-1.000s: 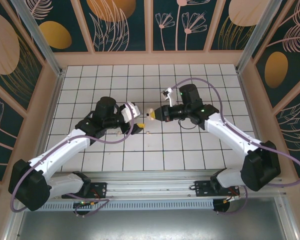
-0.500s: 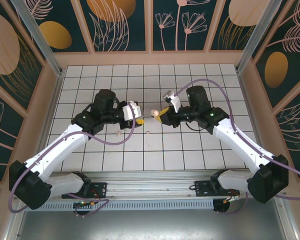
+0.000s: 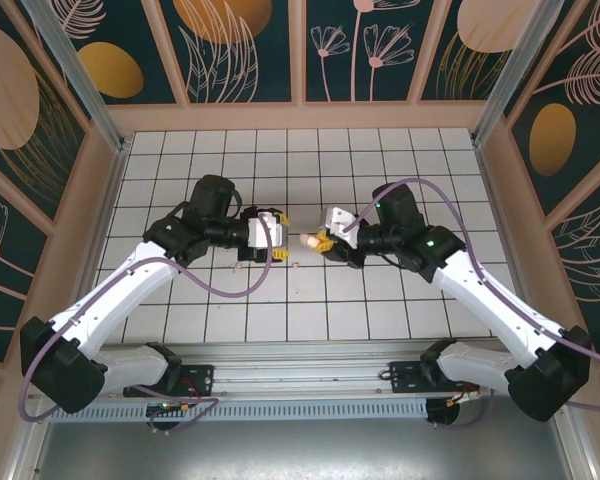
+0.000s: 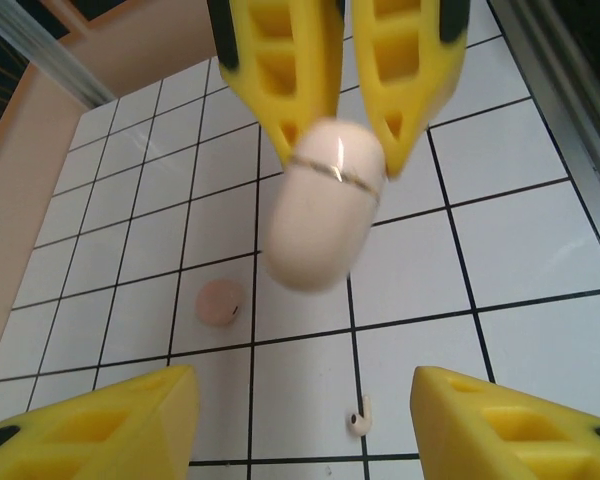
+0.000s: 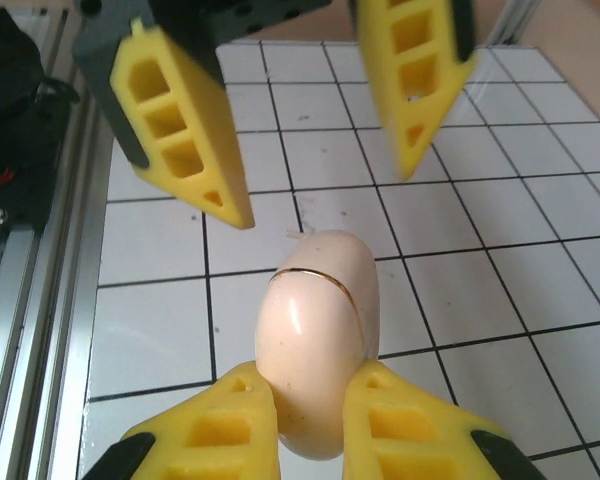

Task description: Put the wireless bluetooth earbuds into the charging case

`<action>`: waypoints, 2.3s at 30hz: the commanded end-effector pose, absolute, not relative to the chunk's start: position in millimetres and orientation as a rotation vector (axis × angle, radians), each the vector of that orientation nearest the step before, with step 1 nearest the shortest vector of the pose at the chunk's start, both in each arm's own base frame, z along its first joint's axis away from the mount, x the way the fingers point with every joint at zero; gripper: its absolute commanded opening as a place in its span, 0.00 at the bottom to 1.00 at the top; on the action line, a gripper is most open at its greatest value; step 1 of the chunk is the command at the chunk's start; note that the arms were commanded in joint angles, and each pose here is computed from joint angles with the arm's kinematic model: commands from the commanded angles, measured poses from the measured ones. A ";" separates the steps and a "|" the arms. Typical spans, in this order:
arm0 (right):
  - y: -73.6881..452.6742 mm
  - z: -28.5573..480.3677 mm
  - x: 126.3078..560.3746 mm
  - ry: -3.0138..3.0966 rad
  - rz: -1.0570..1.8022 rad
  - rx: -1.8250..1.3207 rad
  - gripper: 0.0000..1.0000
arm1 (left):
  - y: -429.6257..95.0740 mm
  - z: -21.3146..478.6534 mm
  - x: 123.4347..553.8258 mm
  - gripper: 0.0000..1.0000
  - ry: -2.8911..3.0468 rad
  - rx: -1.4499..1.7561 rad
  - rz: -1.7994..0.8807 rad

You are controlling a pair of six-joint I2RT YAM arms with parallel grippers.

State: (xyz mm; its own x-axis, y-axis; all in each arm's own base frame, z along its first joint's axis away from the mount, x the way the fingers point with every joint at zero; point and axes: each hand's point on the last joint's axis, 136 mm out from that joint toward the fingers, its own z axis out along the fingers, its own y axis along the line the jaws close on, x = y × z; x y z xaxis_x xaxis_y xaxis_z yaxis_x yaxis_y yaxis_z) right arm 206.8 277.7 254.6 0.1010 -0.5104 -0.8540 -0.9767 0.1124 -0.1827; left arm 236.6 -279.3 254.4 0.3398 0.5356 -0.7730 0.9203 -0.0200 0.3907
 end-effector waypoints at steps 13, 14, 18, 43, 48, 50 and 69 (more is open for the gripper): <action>307.5 257.1 202.3 1.404 0.616 -1.682 0.12 | -291.0 244.6 215.9 0.46 1.227 1.817 -0.553; 308.8 257.8 202.1 1.397 0.618 -1.684 0.12 | -291.7 243.8 216.0 0.45 1.227 1.819 -0.553; 313.4 261.9 200.0 1.372 0.626 -1.688 0.12 | -292.2 240.4 216.4 0.37 1.230 1.829 -0.540; 260.3 317.9 172.4 1.181 0.745 -1.210 0.50 | -318.7 278.8 199.8 0.08 1.214 1.424 -0.996; 267.1 316.0 171.4 1.176 0.817 -1.235 0.51 | -320.9 285.2 198.2 0.09 1.204 1.411 -1.040; 270.3 314.2 173.8 1.184 0.827 -1.245 0.51 | -321.9 287.0 197.1 0.08 1.198 1.415 -1.053; 277.4 308.9 179.6 1.212 0.831 -1.303 0.22 | -321.8 302.7 189.7 0.10 1.132 1.428 -1.081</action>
